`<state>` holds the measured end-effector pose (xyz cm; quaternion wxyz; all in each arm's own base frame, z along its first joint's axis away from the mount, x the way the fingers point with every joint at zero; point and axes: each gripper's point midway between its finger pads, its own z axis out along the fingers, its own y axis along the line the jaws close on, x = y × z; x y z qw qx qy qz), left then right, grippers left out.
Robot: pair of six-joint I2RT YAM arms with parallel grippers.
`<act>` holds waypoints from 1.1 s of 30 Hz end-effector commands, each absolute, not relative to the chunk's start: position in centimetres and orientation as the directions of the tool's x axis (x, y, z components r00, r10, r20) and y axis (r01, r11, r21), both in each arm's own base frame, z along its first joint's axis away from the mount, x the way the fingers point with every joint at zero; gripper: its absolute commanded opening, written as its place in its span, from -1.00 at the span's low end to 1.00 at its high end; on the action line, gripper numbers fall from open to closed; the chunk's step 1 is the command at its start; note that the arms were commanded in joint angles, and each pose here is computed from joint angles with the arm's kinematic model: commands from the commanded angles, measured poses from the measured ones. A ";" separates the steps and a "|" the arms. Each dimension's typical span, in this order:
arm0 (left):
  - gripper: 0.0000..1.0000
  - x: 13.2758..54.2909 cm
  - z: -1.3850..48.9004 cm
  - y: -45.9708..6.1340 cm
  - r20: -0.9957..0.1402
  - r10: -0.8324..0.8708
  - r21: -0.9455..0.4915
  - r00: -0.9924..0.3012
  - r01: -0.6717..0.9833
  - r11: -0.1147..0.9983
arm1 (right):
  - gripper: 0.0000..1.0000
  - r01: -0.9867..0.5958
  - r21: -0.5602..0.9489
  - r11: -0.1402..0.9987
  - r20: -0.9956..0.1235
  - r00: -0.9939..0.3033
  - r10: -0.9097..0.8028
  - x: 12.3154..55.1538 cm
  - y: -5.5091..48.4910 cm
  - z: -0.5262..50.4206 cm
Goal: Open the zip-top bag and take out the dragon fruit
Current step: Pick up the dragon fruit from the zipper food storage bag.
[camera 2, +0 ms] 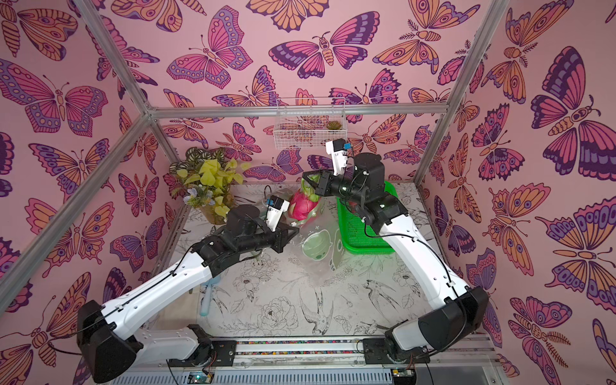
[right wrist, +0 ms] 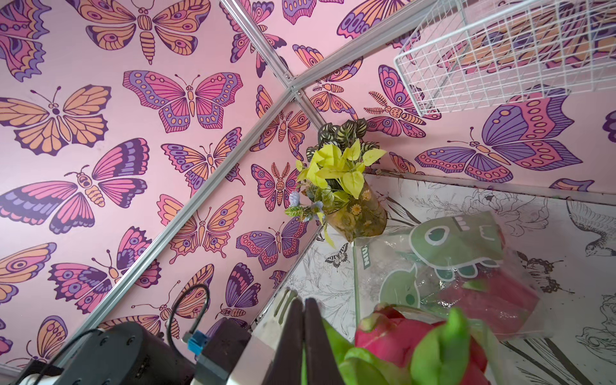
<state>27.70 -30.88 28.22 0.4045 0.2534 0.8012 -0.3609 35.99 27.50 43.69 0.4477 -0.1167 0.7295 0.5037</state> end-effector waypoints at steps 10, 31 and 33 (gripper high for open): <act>-1.00 25.4 24.6 -31.8 -0.778 0.243 -0.388 -0.579 0.747 0.540 | -1.00 -0.677 0.591 0.437 -0.802 -0.436 0.408 37.0 26.3 50.1; -1.00 25.5 23.5 -30.6 -0.766 0.255 -0.362 -0.590 0.724 0.588 | -1.00 -0.713 0.564 0.416 -0.803 -0.357 0.478 36.9 23.8 55.3; -1.00 25.7 23.1 -30.3 -0.756 0.247 -0.373 -0.607 0.709 0.599 | -1.00 -0.718 0.559 0.416 -0.803 -0.342 0.489 36.7 23.1 56.3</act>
